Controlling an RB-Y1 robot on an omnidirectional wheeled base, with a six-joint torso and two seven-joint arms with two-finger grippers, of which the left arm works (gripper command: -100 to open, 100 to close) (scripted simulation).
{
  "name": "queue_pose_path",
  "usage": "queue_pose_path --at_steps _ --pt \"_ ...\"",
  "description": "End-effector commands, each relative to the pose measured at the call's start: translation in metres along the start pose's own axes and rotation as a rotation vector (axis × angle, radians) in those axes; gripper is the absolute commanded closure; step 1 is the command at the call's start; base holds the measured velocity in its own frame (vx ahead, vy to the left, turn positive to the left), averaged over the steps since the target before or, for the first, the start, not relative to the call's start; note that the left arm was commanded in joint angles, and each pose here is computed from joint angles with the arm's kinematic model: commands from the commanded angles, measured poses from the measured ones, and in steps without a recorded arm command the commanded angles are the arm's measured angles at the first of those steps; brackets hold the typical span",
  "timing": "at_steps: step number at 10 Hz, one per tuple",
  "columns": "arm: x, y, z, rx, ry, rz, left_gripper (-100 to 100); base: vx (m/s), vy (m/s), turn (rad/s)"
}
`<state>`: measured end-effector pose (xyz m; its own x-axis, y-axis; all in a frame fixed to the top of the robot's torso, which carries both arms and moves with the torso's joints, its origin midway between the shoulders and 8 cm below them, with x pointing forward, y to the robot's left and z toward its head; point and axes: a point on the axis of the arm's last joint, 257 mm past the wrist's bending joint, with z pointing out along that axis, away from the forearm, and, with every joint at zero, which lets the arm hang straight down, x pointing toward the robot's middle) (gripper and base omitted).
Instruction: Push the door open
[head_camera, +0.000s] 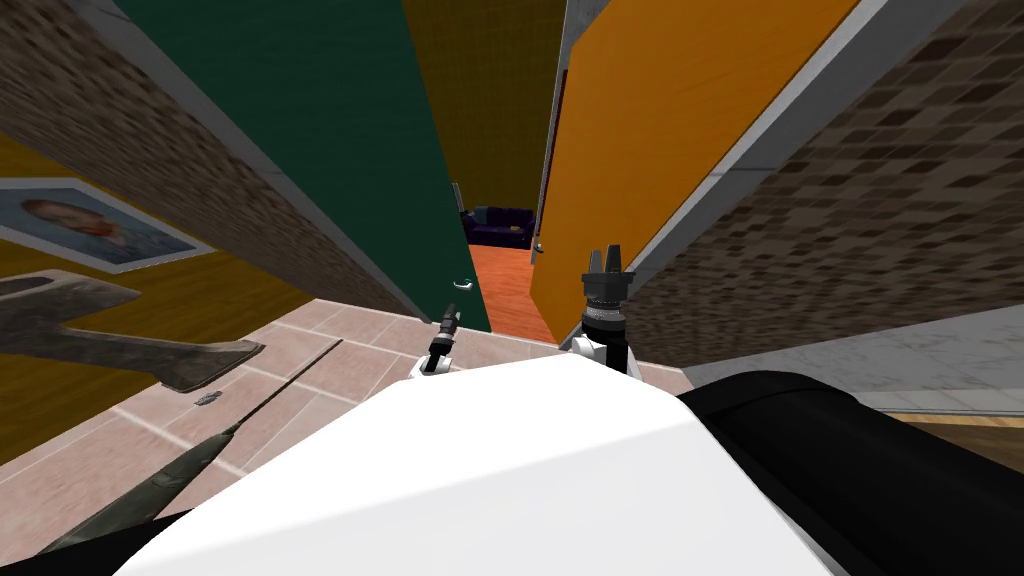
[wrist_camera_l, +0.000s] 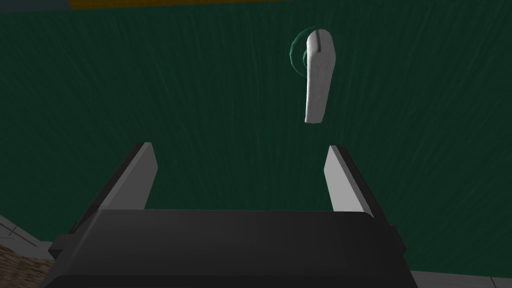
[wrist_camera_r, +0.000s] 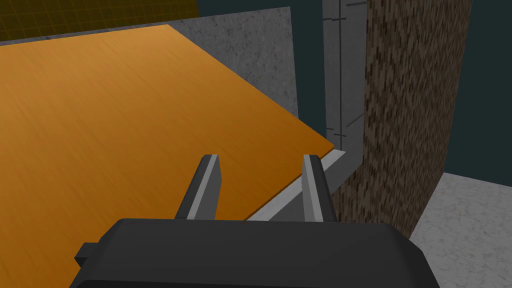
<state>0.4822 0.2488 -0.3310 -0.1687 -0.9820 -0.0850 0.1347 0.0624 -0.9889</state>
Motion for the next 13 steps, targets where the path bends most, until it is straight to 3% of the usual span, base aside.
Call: queue_pose_path --at_steps 1,13 --pt "0.002 0.007 -0.0015 -0.012 0.008 -0.009 -100 0.050 0.086 -0.054" --pt "0.018 0.050 -0.0126 -0.101 0.061 -0.075 -100 0.061 0.082 -0.051"
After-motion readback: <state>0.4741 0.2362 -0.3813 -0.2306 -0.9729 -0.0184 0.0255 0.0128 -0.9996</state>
